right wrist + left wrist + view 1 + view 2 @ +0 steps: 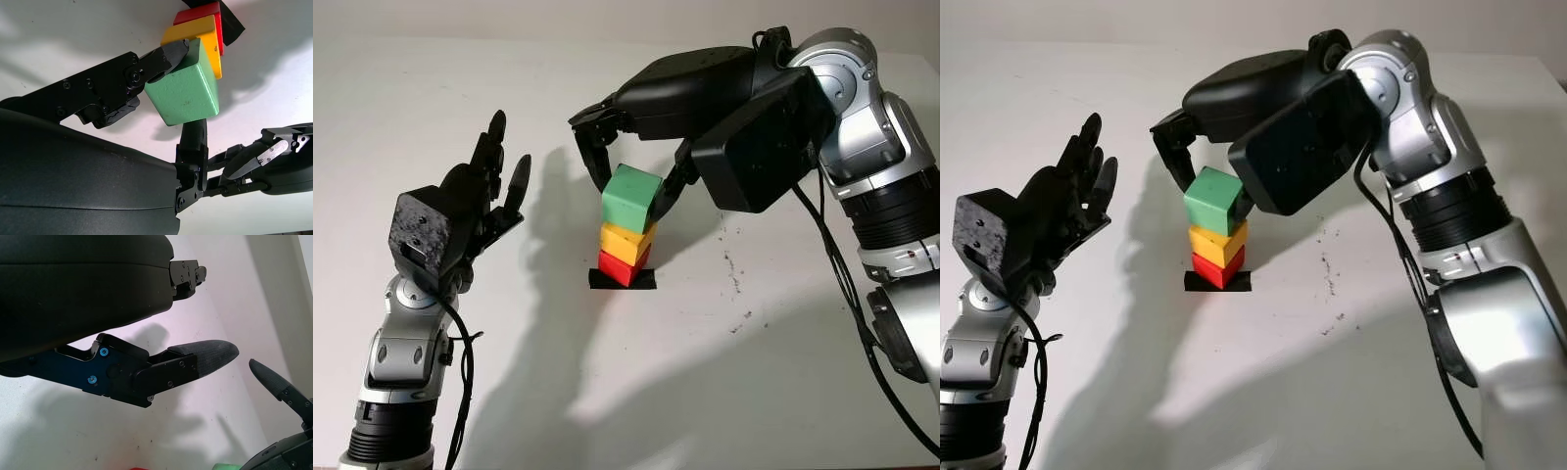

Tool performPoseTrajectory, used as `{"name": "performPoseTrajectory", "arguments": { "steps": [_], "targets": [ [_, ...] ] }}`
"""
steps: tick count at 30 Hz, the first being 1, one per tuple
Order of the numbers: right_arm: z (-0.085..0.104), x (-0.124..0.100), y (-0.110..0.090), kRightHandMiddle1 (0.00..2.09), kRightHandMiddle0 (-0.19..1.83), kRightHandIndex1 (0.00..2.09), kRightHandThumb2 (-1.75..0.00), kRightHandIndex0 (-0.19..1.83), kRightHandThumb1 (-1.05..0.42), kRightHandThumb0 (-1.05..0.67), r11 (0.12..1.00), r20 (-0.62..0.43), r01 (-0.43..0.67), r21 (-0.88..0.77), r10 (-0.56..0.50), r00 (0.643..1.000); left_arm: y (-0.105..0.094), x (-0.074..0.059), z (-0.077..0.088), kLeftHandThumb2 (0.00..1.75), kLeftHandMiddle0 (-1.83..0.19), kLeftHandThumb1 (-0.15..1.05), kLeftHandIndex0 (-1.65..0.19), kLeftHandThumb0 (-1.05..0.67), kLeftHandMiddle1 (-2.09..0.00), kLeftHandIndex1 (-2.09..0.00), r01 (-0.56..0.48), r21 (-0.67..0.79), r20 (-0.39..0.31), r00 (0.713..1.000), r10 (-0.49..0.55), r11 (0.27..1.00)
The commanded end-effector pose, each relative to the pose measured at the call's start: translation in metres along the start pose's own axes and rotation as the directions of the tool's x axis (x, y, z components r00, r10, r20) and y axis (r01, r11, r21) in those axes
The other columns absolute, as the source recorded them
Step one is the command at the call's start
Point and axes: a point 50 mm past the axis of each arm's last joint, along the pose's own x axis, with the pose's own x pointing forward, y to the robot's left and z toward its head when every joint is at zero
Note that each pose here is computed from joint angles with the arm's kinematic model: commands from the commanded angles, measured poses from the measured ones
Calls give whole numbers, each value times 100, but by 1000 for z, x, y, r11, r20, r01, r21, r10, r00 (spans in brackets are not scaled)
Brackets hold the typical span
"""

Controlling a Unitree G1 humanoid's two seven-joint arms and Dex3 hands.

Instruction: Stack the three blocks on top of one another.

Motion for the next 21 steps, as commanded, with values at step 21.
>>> {"name": "performPoseTrajectory", "arguments": {
  "steps": [21],
  "targets": [
    [4,2,2,154,18,4,-5,9,-99,-39,999,25,-33,-3,33,999,0,-3,3,66,13,105,12,-75,-6,-6,-8,-5,23,1000,9,1000]
  ]
}}
